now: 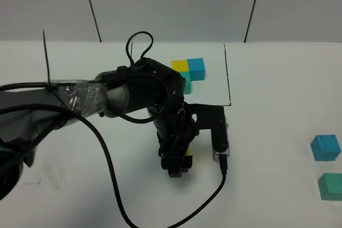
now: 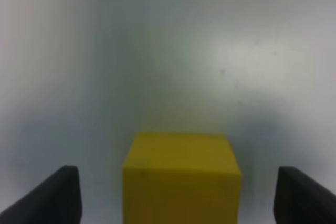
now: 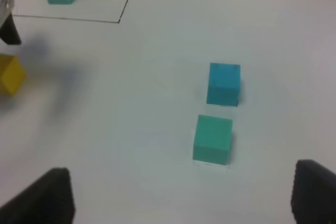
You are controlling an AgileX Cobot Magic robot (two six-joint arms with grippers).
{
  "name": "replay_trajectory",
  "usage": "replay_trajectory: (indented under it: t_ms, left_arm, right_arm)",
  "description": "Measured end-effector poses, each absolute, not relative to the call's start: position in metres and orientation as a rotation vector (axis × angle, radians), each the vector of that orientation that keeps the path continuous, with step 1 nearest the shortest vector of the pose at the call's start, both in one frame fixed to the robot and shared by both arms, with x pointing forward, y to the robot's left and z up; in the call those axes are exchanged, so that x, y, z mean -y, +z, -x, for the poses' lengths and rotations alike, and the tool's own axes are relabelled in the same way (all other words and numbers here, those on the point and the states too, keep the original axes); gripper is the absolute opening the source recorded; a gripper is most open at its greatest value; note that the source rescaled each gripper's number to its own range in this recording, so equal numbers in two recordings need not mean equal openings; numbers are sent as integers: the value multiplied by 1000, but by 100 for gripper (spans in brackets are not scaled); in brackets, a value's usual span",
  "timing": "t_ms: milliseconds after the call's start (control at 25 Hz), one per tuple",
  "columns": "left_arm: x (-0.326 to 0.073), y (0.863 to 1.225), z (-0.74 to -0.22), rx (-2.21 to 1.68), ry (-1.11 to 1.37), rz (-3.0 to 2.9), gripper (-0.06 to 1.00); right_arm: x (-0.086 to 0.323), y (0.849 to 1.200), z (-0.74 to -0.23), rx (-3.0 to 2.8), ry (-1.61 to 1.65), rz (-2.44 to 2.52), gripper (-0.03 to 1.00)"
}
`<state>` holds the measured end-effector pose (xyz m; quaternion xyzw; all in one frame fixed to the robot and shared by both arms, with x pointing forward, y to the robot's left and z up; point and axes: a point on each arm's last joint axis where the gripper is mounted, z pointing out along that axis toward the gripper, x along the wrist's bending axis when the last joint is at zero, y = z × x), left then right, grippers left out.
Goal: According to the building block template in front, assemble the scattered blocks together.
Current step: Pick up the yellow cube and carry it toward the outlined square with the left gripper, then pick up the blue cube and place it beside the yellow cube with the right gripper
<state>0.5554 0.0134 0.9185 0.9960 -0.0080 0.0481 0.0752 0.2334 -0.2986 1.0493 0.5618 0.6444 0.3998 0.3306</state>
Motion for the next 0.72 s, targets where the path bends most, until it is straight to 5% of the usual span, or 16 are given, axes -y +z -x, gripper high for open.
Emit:
replay_trajectory:
  t_ms: [400,720]
  left_arm:
    - [-54,1061,-541,-473,616,-2801,100]
    - [-143,1189,-483,-907,1076,-2512,100]
  right_arm:
    - [299,1049,-233,-1685,1045,-1469,71]
    - [299,1049,-233,-1685,1045,-1469,71]
